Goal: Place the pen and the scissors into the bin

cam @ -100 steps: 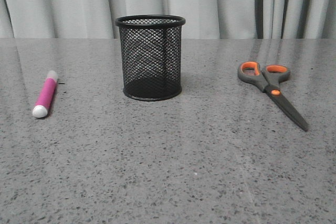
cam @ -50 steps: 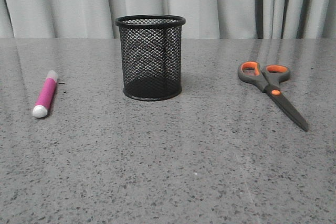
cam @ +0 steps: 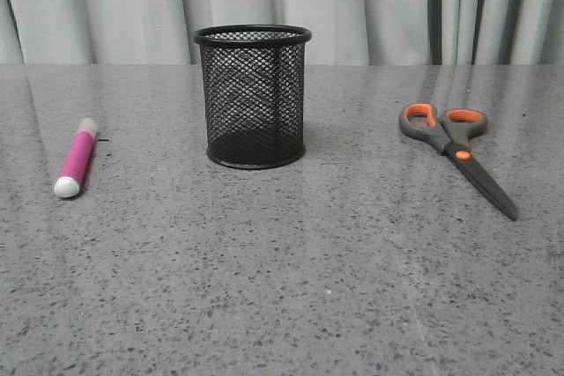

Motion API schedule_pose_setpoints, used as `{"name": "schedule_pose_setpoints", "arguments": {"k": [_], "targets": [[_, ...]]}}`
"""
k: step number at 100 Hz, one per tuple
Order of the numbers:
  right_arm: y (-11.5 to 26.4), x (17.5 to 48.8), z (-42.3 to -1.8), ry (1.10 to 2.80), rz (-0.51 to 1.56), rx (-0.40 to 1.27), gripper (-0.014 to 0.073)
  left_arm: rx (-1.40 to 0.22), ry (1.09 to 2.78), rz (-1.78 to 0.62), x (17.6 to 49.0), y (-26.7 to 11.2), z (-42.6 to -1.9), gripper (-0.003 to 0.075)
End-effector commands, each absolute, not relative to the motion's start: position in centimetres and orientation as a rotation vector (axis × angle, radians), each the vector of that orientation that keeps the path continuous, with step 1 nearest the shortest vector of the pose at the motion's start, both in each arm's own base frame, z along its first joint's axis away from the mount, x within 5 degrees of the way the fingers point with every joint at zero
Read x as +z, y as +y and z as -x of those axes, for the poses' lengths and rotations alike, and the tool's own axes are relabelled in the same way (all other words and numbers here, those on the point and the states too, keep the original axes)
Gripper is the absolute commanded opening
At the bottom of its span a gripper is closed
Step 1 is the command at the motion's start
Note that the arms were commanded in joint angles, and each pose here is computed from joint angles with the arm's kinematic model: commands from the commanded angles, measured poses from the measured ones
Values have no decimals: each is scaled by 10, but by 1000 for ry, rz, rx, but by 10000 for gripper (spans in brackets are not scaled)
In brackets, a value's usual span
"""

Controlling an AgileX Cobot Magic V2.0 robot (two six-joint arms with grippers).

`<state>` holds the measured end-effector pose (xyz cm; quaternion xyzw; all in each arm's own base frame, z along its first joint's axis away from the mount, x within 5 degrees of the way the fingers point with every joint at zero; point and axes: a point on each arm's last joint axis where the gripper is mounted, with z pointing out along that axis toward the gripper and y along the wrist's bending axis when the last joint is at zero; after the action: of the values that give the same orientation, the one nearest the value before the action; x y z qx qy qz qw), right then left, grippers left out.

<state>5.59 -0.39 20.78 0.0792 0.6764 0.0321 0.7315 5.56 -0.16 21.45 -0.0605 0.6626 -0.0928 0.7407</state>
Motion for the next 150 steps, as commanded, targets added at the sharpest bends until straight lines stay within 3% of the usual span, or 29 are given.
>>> {"name": "schedule_pose_setpoints", "arguments": {"k": [1,16,38,70,100,105,112,122,127,136,150], "targets": [[-7,214,-53,1371,-291,161,-65,-310,1354,263,215,2,-53,-20],[-8,214,-53,1347,-424,299,-65,-471,1323,421,219,4,-53,-20],[-2,242,-49,1369,-347,319,-53,-514,1421,308,253,-7,-47,-20],[10,290,-83,1819,-158,269,-53,-319,1709,57,336,-15,-67,-20],[12,320,-126,2078,-65,275,-50,-282,1980,-77,351,-22,-111,-19],[12,324,-130,2089,-53,275,-20,-291,2009,-100,350,-24,-117,-17],[13,329,-135,2103,-25,279,88,-319,2030,-159,349,-28,-124,22],[14,333,-140,2110,-25,297,372,-408,2048,-178,347,-35,-134,178],[14,334,-141,2105,-32,311,470,-454,2061,-167,345,-38,-139,277],[14,337,-141,2094,-31,309,498,-511,2092,-192,342,-42,-148,422],[14,337,-141,2092,-34,313,467,-598,2141,-255,340,-50,-164,393]]}}
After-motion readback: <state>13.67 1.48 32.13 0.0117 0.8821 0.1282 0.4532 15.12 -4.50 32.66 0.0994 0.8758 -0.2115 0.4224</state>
